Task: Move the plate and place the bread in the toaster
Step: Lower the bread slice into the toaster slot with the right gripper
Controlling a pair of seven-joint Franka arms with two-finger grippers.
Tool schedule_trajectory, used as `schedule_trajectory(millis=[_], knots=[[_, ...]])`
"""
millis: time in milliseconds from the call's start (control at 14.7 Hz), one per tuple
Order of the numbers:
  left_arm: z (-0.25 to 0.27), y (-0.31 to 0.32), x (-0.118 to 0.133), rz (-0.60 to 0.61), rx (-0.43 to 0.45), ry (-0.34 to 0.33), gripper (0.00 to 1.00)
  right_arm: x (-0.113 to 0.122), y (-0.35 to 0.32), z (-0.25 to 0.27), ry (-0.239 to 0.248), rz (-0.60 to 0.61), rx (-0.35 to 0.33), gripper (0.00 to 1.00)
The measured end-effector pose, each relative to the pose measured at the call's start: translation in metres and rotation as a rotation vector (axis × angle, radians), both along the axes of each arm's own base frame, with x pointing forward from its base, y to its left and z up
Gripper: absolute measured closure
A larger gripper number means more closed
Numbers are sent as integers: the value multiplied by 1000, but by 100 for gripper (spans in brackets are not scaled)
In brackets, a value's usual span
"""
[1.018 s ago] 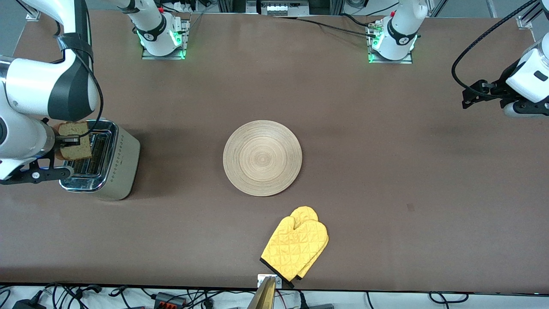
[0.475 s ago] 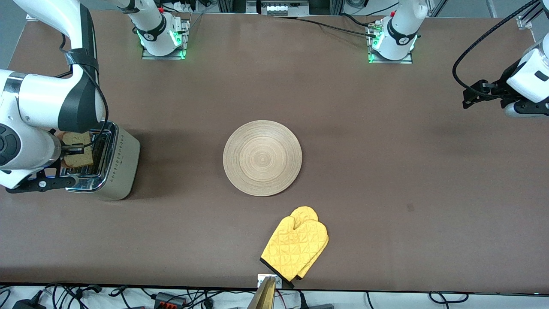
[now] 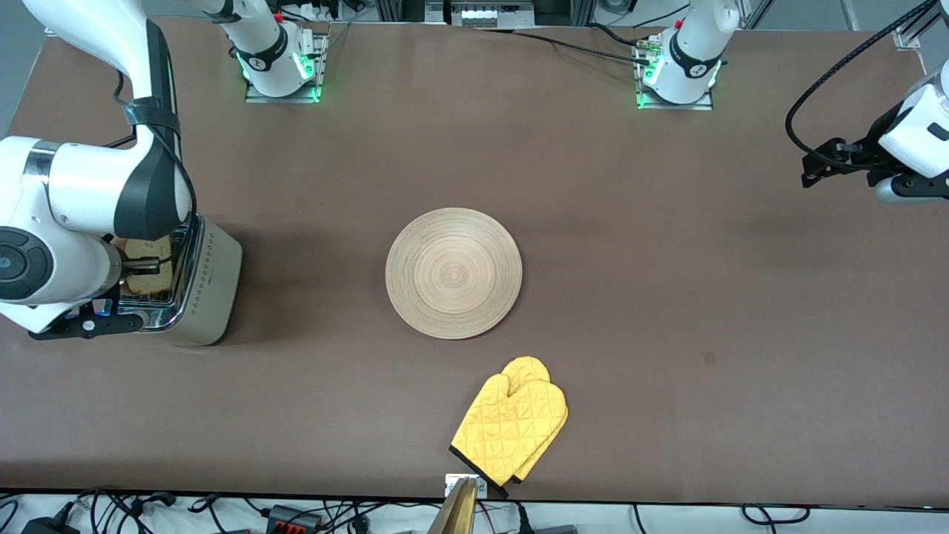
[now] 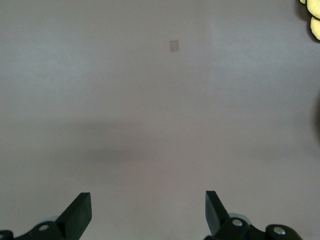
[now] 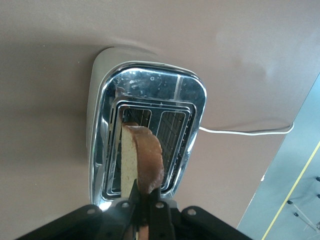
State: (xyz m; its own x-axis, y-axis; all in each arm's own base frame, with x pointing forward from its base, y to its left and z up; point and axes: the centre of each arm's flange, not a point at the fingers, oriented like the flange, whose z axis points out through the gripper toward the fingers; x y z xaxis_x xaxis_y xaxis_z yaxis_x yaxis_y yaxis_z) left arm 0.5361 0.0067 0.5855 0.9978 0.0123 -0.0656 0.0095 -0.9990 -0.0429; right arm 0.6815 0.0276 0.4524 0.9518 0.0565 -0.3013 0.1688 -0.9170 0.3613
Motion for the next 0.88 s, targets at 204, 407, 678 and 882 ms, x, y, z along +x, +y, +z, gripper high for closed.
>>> schedule_trajectory(millis=[204, 407, 678, 882], knots=[[0, 0, 0, 0, 0, 0, 0, 3, 1, -2, -13, 6, 1, 92], [0, 2, 0, 3, 0, 1, 0, 7, 1, -10, -32, 20, 2, 92], [0, 6, 0, 11, 0, 2, 0, 7, -1, -26, -27, 26, 2, 92], [0, 6, 0, 11, 0, 3, 0, 7, -1, -25, -30, 26, 3, 92]])
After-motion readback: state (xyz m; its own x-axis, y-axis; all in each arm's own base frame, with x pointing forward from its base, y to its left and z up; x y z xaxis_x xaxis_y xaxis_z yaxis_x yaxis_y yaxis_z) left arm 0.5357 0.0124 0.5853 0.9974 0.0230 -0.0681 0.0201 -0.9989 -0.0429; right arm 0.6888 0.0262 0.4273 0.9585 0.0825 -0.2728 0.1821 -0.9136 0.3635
